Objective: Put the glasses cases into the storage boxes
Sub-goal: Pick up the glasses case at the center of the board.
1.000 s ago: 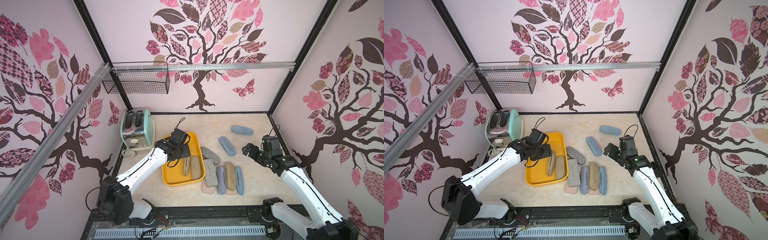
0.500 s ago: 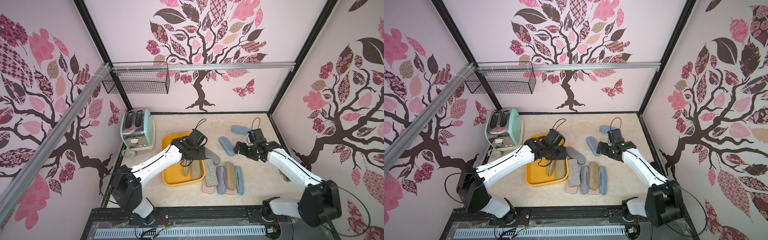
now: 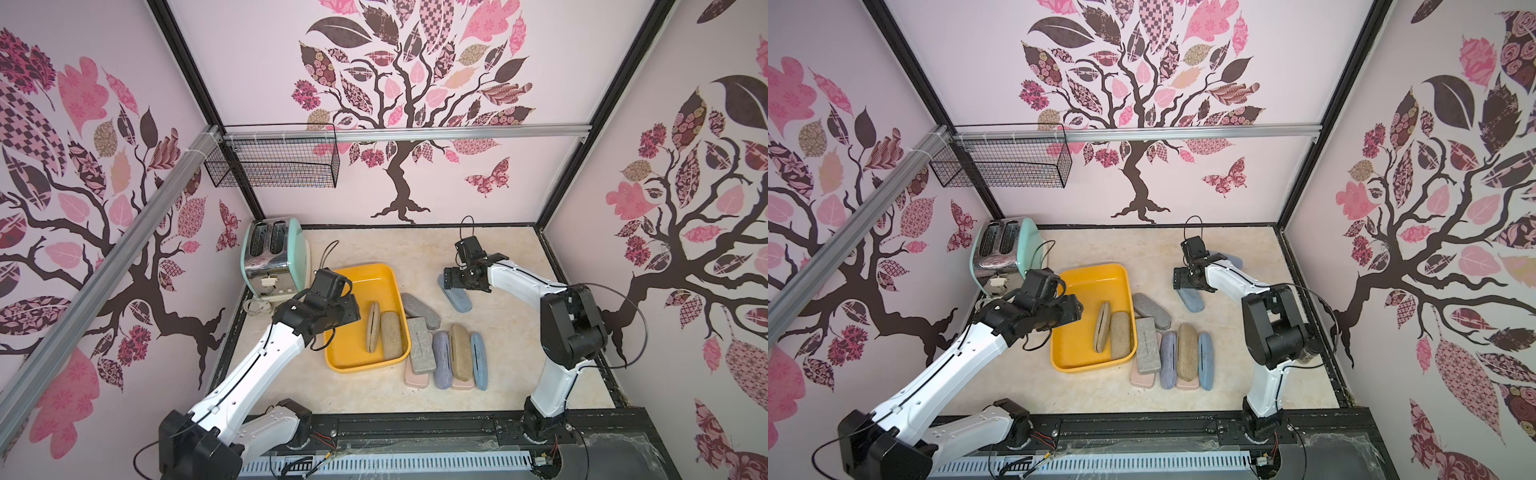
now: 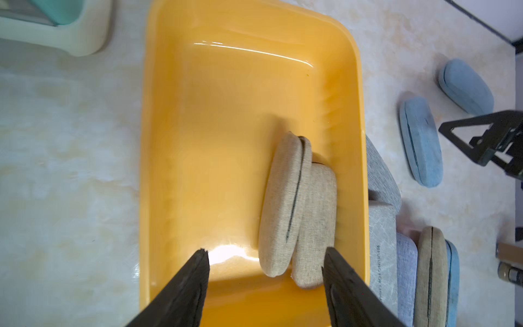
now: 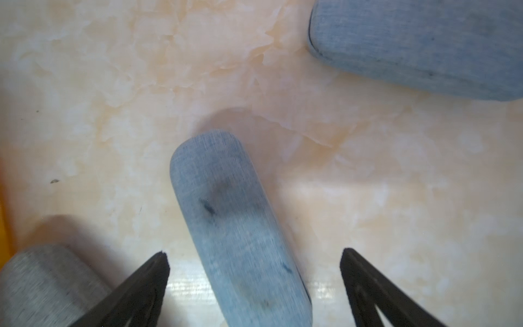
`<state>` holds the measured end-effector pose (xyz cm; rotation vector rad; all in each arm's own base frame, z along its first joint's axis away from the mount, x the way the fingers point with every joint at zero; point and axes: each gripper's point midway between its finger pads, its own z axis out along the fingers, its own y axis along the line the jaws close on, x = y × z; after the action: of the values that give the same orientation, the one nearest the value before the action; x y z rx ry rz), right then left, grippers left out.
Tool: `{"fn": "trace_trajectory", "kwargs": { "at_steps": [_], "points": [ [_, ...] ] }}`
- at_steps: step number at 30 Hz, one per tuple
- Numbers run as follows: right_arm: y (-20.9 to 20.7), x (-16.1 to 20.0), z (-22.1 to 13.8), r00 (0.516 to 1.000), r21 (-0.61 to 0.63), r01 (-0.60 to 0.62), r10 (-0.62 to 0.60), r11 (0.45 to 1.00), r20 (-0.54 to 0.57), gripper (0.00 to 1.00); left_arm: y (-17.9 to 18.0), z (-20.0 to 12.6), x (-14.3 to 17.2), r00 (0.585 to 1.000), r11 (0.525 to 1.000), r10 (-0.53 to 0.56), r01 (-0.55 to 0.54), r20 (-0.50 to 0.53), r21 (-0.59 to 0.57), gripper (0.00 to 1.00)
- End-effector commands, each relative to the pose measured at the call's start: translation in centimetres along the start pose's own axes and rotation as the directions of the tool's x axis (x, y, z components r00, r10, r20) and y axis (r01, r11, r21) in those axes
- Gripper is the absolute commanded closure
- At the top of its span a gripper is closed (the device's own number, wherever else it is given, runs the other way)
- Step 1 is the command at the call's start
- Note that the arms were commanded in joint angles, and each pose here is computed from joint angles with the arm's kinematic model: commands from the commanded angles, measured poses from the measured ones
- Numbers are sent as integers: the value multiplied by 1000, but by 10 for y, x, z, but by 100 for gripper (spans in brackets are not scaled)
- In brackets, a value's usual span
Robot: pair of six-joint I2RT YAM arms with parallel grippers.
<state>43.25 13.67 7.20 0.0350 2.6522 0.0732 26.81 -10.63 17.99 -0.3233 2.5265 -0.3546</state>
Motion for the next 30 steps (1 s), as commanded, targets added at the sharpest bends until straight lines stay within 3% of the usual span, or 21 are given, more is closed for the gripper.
{"fn": "trace_trajectory", "kwargs": {
  "at_steps": [1, 11, 16, 21, 26, 30],
  "points": [
    [3, 1, 22, 999, 6, 21, -21, 1000, -27, 3, 24, 0, 0, 1000, 999, -28, 28, 7, -16, 33],
    [5, 33, 54, 993, 18, 31, -29, 999, -110, 10, 28, 29, 30, 988, 992, -105, 112, -111, 65, 37],
    [2, 37, 57, 994, 29, 19, -16, 999, -113, 19, -16, 36, 44, 972, 951, -86, 146, -220, 273, 34],
    [-2, 40, 58, 994, 50, 6, -1, 999, -114, 26, -36, 46, 52, 972, 981, 56, -10, -230, 195, 30],
    [0, 32, 41, 997, 28, -14, 16, 999, -71, 31, -32, 65, 54, 961, 991, 52, -17, -272, 130, 35],
    [4, 20, 14, 999, -9, -36, 36, 999, -20, 32, -50, 70, 55, 952, 983, 91, -38, -293, 182, 36]
  ]
}}
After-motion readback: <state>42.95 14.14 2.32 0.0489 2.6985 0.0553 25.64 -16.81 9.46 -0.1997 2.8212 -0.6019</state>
